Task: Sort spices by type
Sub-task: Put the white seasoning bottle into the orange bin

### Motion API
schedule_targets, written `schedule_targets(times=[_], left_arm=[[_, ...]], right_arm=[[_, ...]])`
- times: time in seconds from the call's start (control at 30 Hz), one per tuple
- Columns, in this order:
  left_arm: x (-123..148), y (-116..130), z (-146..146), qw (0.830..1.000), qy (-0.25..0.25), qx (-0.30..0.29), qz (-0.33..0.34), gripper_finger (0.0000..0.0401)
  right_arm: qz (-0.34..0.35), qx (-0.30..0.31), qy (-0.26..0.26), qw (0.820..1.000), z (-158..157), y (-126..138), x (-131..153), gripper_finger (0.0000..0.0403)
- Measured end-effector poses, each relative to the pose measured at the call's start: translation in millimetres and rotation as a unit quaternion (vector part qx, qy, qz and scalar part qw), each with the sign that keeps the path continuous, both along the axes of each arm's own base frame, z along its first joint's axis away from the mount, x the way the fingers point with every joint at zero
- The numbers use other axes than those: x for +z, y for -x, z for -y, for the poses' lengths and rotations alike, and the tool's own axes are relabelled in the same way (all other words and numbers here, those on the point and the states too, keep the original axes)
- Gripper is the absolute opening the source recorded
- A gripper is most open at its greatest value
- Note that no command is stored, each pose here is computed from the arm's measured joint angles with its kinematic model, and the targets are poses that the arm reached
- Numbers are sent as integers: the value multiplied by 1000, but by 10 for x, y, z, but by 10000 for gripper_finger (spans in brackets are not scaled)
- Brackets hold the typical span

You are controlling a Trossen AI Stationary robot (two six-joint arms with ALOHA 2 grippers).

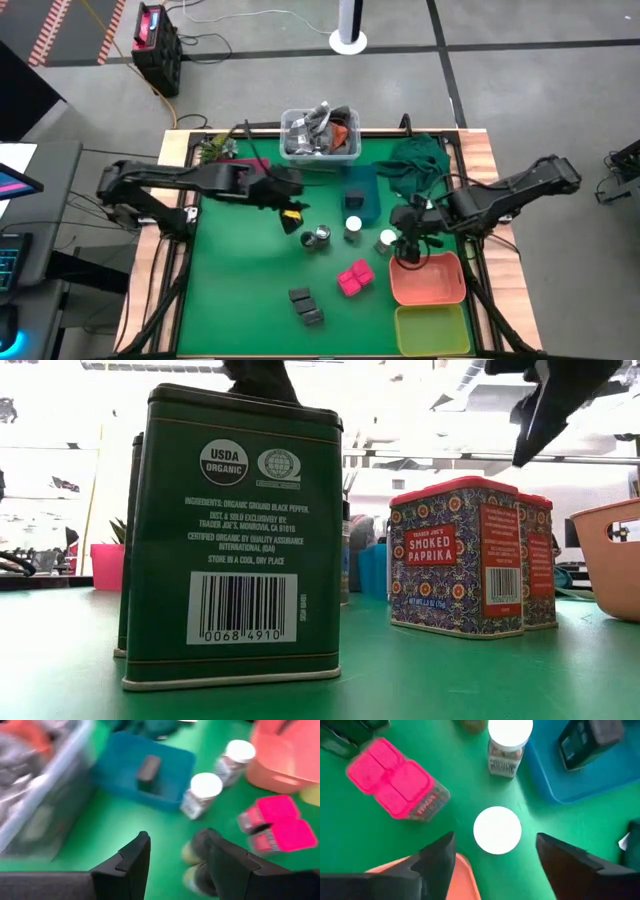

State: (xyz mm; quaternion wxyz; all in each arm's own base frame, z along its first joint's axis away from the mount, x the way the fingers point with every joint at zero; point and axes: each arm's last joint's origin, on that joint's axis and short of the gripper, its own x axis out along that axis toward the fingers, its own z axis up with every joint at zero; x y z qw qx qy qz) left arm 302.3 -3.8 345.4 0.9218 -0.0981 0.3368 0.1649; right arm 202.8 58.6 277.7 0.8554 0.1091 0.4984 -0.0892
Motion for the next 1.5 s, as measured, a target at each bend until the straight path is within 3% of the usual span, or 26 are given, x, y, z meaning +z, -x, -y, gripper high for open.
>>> schedule_targets(times=[0.27, 0.53, 0.67, 0.97, 1.13, 1.37, 1.5], left_arm=[[152, 380, -48, 997, -12, 75, -13, 185], [104, 540, -130, 990, -43, 103, -80, 244], [42, 612, -133, 991, -68, 88, -74, 254], [-233, 963, -143, 992, -63, 92, -57, 250], [-158, 1080, -141, 993, -33, 110, -19, 250], [-9, 1277, -148, 992, -30, 123, 31, 250], [44, 1367, -153, 990, -32, 129, 48, 250]], right_arm=[[-35, -62, -40, 997, 100, -169, -122, 361], [-77, -74, -33, 994, 60, -415, -221, 365], [-108, -85, -29, 990, 50, -467, -308, 364], [-153, -93, -39, 983, 72, -546, -480, 327], [-168, -91, -62, 980, 159, -586, -526, 292], [-177, -92, -74, 977, 315, -621, -550, 234], [-188, -105, -94, 972, 405, -609, -549, 231]])
